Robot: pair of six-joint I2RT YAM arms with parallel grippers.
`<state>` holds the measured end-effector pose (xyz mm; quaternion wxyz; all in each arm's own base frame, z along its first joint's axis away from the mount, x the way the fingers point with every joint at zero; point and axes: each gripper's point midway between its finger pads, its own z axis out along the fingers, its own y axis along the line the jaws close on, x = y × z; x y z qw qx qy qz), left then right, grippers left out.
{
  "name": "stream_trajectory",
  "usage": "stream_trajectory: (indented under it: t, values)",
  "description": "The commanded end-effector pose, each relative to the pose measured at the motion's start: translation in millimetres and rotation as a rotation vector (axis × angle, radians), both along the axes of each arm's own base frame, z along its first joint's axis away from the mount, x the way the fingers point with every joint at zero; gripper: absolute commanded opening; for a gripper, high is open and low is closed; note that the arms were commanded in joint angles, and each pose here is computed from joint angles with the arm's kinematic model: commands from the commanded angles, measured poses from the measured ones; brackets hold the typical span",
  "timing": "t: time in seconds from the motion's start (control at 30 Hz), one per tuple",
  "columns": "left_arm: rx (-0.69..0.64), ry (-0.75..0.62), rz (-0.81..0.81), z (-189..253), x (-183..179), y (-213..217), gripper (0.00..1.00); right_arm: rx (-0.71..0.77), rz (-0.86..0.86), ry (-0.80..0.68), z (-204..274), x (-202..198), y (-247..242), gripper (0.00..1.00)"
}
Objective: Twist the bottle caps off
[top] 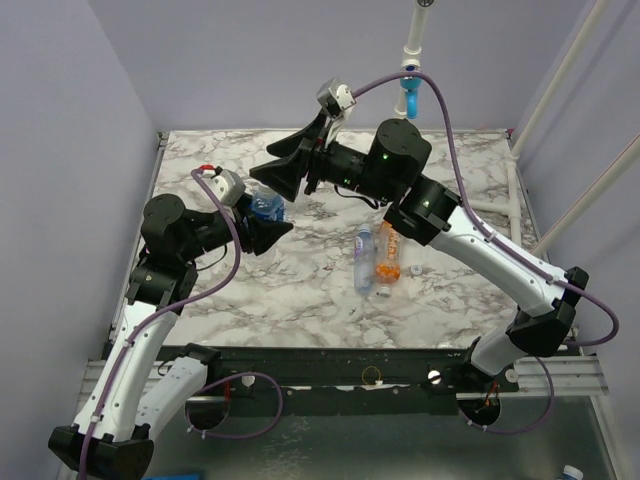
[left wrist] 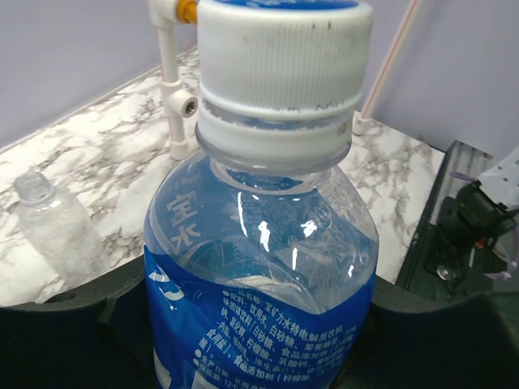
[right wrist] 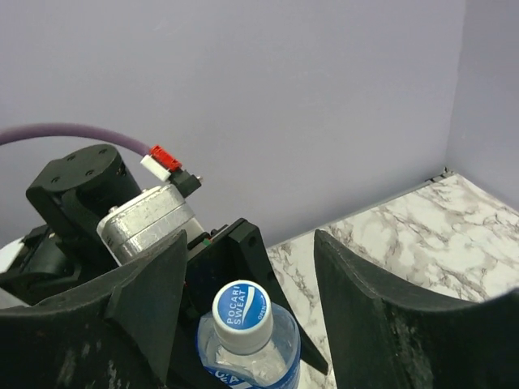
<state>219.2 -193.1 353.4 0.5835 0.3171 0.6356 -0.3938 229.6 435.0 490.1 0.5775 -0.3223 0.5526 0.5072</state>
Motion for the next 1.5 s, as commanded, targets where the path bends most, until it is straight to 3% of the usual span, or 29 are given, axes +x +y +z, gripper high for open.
stream_trajectory:
  t: [0.0, 0.43, 0.9, 1.13, 1.33, 1.47]
  values:
    - [0.009, -0.082, 0.123, 20, 17, 13, 0.15, -0.070, -0.077, 0.090, -22, 19, 7, 0.65]
    - [0.018, -0.097, 0.149, 20, 21, 16, 0.14, -0.108, -0.059, 0.119, -33, 23, 20, 0.59]
    - [0.023, -0.090, 0.163, 19, 24, 17, 0.14, -0.093, 0.024, 0.129, -34, 9, 25, 0.65]
    - [0.020, -0.091, 0.164, 21, 24, 17, 0.14, -0.103, 0.018, 0.139, -40, 11, 26, 0.53]
    - [0.010, -0.081, 0.167, 24, 26, 17, 0.14, -0.119, 0.006, 0.149, -49, 15, 28, 0.52]
    - [0.002, -0.074, 0.160, 25, 24, 16, 0.14, -0.109, -0.012, 0.133, -44, 16, 25, 0.41]
